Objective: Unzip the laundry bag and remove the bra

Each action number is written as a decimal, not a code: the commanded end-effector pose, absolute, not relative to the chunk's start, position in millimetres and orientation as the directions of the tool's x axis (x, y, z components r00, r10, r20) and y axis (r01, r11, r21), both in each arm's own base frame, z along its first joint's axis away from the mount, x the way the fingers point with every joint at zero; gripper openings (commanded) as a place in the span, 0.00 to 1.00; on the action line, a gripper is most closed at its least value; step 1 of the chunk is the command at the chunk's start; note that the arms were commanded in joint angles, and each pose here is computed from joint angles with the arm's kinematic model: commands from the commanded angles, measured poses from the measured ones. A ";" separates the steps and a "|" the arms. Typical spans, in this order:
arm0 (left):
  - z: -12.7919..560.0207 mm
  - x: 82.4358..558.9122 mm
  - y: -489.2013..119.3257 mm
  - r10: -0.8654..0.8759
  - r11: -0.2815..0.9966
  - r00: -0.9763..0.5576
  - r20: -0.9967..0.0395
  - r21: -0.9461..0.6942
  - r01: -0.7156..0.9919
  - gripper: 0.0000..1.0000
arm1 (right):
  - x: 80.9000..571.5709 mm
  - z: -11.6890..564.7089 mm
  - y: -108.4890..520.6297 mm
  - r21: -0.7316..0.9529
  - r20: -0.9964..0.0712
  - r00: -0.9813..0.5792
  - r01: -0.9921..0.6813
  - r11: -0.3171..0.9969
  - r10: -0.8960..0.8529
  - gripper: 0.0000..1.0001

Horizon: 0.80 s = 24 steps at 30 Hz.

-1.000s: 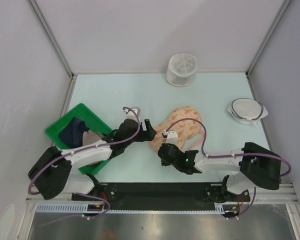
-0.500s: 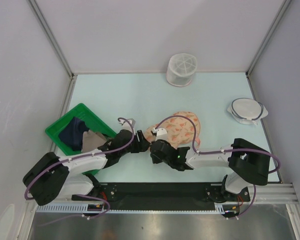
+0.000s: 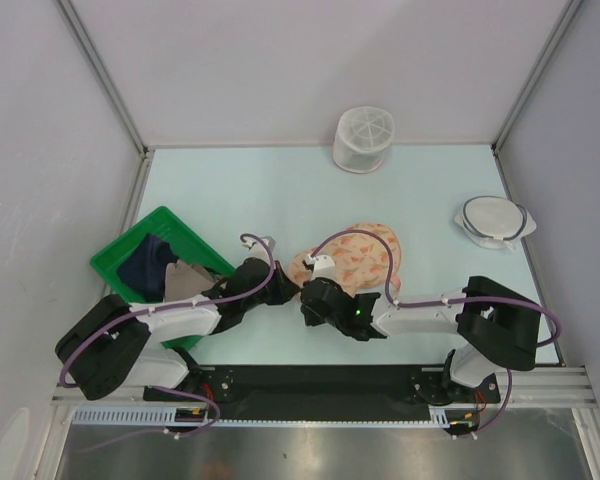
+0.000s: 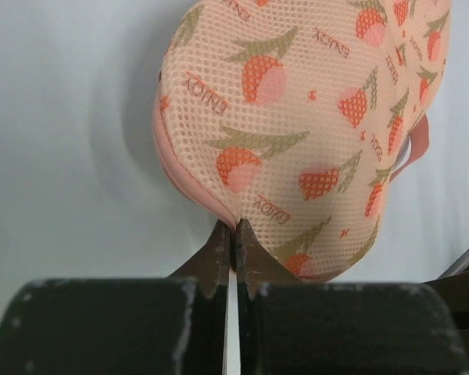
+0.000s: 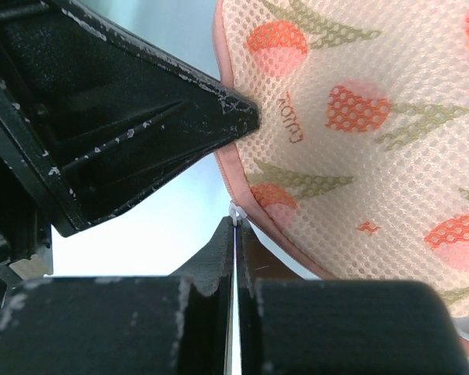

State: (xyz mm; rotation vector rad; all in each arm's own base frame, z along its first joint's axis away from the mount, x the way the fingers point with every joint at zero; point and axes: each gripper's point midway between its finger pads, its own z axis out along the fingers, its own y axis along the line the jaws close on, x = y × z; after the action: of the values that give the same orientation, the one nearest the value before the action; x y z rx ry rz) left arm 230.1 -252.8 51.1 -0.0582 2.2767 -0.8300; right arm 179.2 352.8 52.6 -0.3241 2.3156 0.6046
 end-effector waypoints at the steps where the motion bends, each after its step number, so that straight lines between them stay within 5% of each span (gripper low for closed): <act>1: 71.6 243.6 -264.8 -0.292 0.772 -0.719 -0.630 -0.599 0.212 0.00 | 185.4 72.0 368.0 0.376 -0.717 -0.697 -0.406 0.833 -0.015 0.00; 24: 78.7 255.2 -250.3 -0.290 0.809 -0.683 -0.670 -0.553 0.199 0.00 | 189.7 65.7 338.2 0.377 -0.701 -0.713 -0.337 0.862 0.028 0.00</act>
State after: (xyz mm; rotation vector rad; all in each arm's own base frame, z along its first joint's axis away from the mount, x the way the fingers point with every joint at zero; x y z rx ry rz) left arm 237.0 -253.3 56.9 -0.0573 2.2725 -0.8043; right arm 185.3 343.5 53.0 -0.2666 2.3177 0.6220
